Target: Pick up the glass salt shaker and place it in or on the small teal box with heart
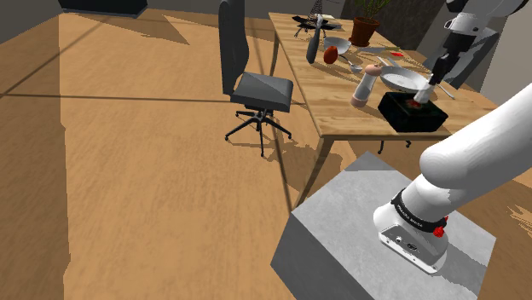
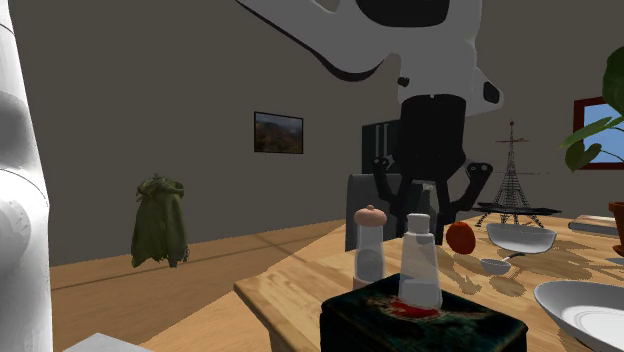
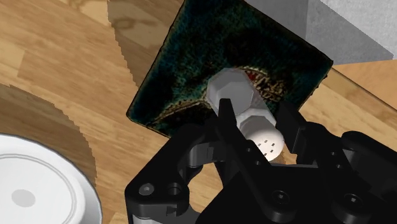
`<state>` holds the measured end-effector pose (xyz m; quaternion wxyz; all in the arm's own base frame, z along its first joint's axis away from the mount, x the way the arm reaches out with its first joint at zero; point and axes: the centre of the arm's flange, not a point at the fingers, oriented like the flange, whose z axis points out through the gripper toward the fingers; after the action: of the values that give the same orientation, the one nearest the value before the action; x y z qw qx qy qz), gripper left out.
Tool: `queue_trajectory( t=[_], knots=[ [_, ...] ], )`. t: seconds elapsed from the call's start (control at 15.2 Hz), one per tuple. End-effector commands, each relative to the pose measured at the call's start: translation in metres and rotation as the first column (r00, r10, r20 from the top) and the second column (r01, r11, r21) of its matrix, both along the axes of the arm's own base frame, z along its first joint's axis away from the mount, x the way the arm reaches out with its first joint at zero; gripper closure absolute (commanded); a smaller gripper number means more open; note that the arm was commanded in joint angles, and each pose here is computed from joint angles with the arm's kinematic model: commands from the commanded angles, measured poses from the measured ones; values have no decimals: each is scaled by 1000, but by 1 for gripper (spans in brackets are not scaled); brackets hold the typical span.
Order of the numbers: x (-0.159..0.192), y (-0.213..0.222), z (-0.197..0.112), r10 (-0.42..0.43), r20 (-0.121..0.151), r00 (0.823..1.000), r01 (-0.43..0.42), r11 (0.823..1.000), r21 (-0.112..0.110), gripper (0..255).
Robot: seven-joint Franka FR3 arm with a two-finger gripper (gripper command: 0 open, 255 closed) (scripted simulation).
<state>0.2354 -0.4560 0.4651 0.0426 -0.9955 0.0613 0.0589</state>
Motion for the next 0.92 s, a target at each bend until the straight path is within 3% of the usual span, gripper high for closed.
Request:
queue_trajectory(
  t=[0.0,0.33,0.4,0.73,0.86],
  knots=[
    [0,-1,-2,0,0,1000,0,1000,0,255],
    [0,-1,-2,0,0,1000,0,1000,0,255],
    [0,-1,-2,0,0,1000,0,1000,0,0],
    [0,-1,-2,0,0,1000,0,1000,0,0],
    [3,-3,24,0,0,1000,0,1000,0,0]
  ],
)
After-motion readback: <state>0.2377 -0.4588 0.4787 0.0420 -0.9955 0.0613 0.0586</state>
